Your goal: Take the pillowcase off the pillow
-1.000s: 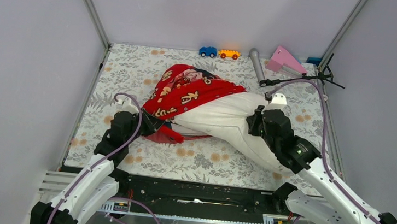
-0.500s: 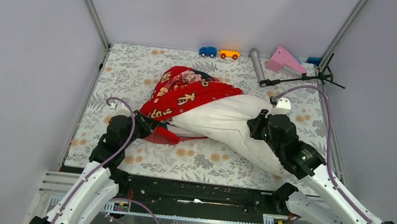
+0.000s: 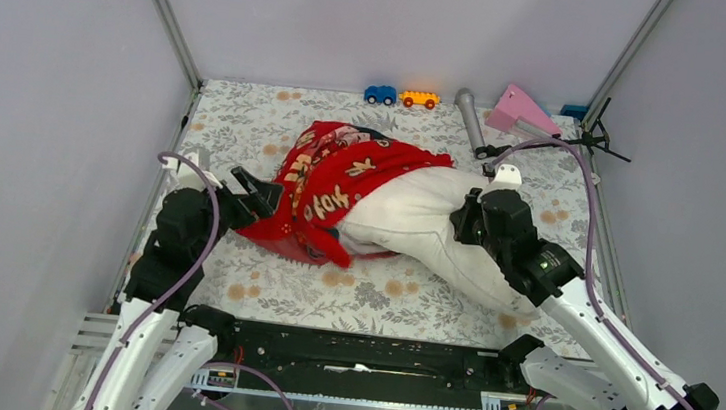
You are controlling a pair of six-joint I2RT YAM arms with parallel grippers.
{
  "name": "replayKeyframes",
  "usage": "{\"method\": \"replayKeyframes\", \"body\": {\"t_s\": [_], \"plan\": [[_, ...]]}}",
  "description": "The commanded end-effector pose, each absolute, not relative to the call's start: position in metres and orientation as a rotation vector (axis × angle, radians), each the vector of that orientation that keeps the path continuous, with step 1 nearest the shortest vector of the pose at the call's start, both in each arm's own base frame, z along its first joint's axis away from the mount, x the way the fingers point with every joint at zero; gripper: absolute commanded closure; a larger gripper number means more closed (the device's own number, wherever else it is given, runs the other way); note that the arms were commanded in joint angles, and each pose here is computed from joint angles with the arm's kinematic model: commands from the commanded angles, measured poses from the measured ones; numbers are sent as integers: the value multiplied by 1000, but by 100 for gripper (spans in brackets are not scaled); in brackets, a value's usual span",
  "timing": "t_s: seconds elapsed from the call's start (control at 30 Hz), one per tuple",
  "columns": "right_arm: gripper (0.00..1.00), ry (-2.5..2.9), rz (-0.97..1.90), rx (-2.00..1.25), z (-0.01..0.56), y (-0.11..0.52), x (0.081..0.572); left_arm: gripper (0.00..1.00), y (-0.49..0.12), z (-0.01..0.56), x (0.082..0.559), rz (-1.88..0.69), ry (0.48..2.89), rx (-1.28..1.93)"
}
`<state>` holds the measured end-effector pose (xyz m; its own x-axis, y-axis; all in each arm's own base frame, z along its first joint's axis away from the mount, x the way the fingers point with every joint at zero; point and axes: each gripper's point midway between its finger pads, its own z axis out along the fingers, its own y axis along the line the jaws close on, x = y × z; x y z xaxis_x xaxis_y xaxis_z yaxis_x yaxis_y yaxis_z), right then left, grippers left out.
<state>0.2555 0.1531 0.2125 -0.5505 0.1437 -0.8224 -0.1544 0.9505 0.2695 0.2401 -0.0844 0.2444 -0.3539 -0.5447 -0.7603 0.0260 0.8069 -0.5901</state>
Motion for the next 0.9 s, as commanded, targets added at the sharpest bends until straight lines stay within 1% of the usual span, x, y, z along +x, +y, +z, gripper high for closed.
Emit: {"method": "replayKeyframes", "body": {"t_s": [0.0, 0.13, 0.27, 0.43, 0.57, 0.67, 0.87], "plan": [[100, 2060, 367, 15, 235, 149, 269, 1, -80, 277, 244, -562, 1835, -350], [100, 2066, 373, 5, 234, 151, 269, 1, -89, 287, 252, -532, 1870, -291], [100, 2075, 380, -5, 232, 154, 270, 1, -115, 291, 257, -520, 1903, -221], [100, 2096, 388, -26, 227, 158, 270, 1, -168, 296, 251, -427, 1934, -89], [100, 2104, 391, -34, 225, 159, 269, 1, -215, 284, 248, -278, 1999, 59], [100, 2103, 389, -37, 225, 158, 268, 1, -237, 273, 253, -235, 2040, 134], [100, 2099, 379, -41, 226, 155, 265, 1, -229, 238, 272, 4, 2074, 122]]}}
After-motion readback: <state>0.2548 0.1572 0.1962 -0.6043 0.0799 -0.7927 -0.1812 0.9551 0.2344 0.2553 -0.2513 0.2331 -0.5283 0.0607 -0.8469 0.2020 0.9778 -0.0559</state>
